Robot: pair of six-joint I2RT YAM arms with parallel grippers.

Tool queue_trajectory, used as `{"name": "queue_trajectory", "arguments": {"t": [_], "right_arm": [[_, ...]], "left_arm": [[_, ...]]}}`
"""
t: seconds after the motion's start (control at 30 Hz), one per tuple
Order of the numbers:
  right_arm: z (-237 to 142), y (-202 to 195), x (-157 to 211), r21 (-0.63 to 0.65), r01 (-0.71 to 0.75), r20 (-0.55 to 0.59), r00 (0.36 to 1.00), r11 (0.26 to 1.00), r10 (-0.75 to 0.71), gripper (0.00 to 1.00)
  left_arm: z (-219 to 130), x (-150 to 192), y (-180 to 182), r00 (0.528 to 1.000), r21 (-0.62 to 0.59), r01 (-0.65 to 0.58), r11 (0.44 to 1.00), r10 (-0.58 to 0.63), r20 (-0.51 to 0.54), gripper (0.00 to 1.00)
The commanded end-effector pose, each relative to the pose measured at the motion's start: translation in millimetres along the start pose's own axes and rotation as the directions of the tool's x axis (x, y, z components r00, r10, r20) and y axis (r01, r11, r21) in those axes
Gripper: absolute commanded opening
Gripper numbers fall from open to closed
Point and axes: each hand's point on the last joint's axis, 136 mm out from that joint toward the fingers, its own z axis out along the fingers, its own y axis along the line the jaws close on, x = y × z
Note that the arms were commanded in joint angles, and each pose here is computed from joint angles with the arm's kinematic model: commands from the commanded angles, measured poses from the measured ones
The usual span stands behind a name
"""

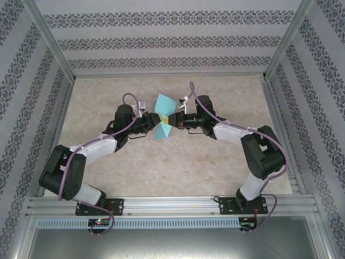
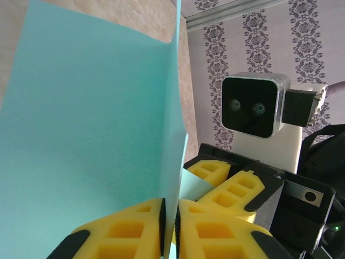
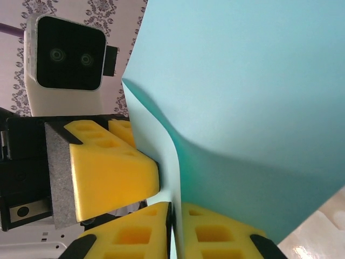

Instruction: Fold a paper plane with a square sheet of paper (pick it up from the middle)

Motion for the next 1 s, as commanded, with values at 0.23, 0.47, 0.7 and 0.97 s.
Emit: {"name": "queue_trajectory", "arguments": {"t": [0.23, 0.47, 0.7, 0.97], "right_arm": [[-18, -6, -4, 0.03, 0.02, 0.048, 0.999, 0.999, -0.021, 0.3], [-25, -11, 8, 0.047, 0.005, 0.068, 0.998, 0.999, -0.008, 0.53], [-16, -14, 15, 0.0, -0.059, 0.087, 0.994, 0.998, 0.059, 0.65], [-7, 4, 15, -0.091, -0.074, 0.09, 0.993, 0.993, 0.082, 0.63]], "left_arm": [[3, -1, -6, 0.999, -0.01, -0.047, 0.999, 0.047, -0.012, 0.1], [5, -5, -8, 0.999, 0.0, -0.033, 0.999, 0.033, 0.006, 0.09], [6, -9, -9, 1.0, 0.022, 0.005, 1.0, -0.006, 0.027, 0.09], [8, -9, -5, 0.999, 0.022, 0.017, 1.0, -0.018, 0.033, 0.09]]}}
